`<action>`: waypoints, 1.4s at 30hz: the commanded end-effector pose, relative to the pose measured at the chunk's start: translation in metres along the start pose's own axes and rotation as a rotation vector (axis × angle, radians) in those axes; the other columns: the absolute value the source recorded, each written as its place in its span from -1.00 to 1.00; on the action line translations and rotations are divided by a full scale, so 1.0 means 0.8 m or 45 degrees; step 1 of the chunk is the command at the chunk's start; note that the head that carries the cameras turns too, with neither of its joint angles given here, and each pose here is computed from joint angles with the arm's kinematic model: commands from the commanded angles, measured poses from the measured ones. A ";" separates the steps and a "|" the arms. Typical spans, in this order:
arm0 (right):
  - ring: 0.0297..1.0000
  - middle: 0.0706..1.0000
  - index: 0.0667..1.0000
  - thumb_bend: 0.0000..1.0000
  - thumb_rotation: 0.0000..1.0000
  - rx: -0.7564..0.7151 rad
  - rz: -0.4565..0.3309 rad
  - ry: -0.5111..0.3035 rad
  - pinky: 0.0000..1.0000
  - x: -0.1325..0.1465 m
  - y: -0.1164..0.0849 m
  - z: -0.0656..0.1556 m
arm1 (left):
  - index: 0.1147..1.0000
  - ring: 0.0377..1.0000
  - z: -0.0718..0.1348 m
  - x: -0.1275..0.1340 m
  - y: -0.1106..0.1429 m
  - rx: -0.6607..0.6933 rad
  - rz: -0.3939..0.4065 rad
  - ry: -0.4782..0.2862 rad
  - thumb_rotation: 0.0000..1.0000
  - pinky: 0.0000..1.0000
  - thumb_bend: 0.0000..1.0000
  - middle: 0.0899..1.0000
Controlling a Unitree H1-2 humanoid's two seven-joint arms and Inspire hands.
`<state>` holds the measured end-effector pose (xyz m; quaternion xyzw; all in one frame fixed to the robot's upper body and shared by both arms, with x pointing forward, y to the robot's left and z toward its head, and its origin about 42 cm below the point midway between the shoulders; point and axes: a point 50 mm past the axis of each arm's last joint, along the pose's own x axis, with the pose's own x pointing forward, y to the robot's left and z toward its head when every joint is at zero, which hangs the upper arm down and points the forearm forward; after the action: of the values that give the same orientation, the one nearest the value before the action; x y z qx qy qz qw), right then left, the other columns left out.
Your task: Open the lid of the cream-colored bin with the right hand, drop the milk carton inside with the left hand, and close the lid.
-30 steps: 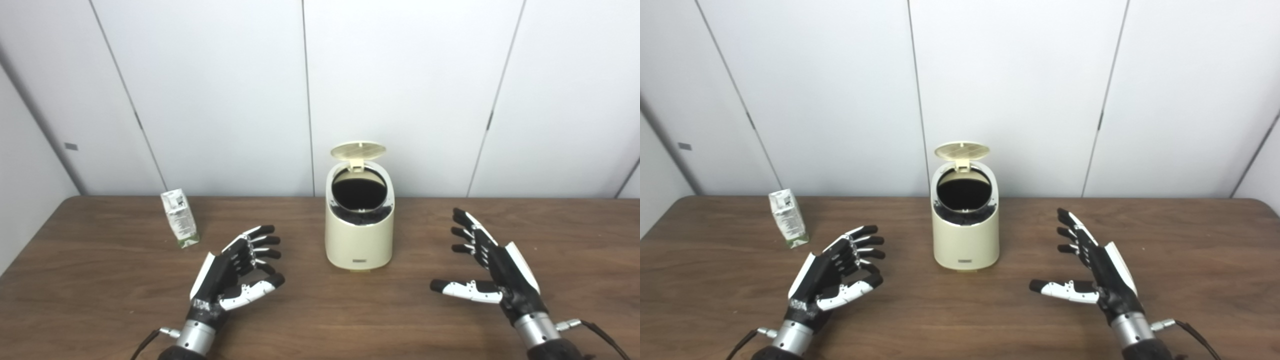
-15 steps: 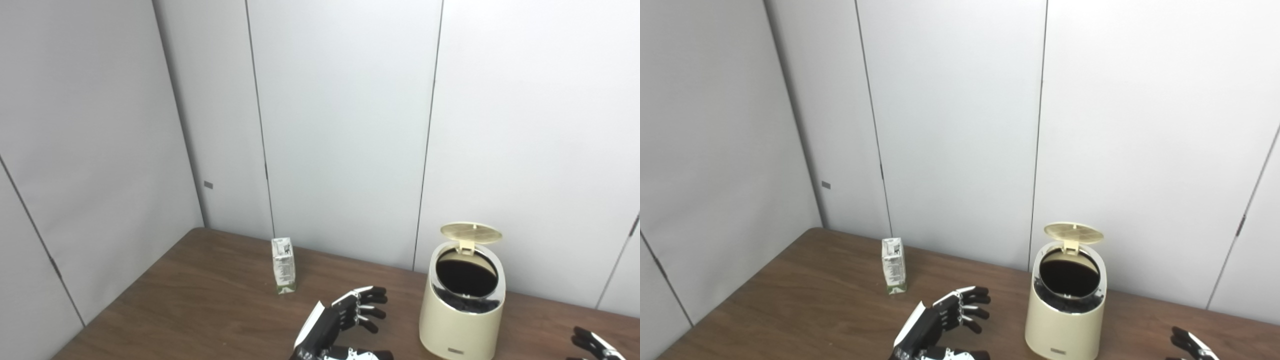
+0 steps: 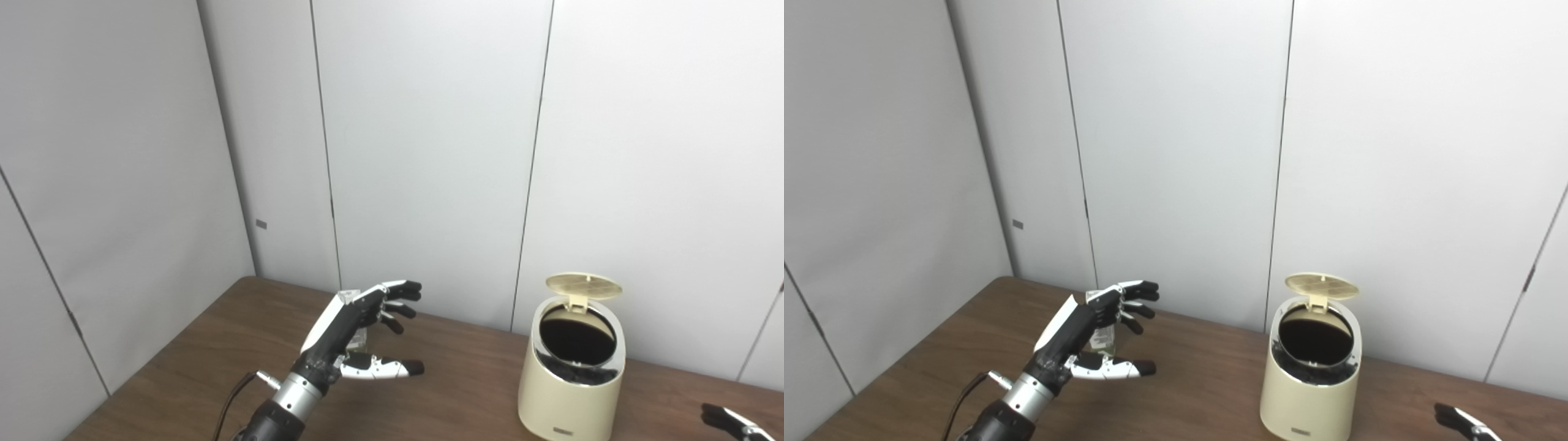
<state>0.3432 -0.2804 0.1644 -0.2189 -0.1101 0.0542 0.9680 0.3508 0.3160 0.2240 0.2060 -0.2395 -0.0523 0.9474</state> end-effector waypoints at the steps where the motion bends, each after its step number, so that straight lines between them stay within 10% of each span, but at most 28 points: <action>1: 0.32 0.60 0.56 1.00 0.09 -0.035 -0.022 -0.090 -0.27 0.016 -0.018 0.022 | 0.62 0.41 0.028 0.023 0.032 0.087 0.060 -0.108 -0.85 0.21 0.59 0.53; 32: 0.26 0.60 0.54 1.00 -0.01 -0.020 0.003 -0.100 -0.34 0.018 -0.022 0.024 | 0.58 0.63 -0.028 0.087 0.111 0.155 0.175 -0.129 -0.86 0.51 0.75 0.63; 42: 0.15 0.50 0.47 1.00 0.14 -0.054 -0.019 -0.072 -0.38 0.014 -0.031 0.020 | 0.73 0.78 -0.081 0.103 0.122 0.170 0.287 0.082 -0.75 0.67 0.77 0.75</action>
<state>0.3466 -0.2900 0.1699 -0.2285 -0.1028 0.0596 0.9663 0.4430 0.4059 0.2099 0.2347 -0.1791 0.0606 0.9535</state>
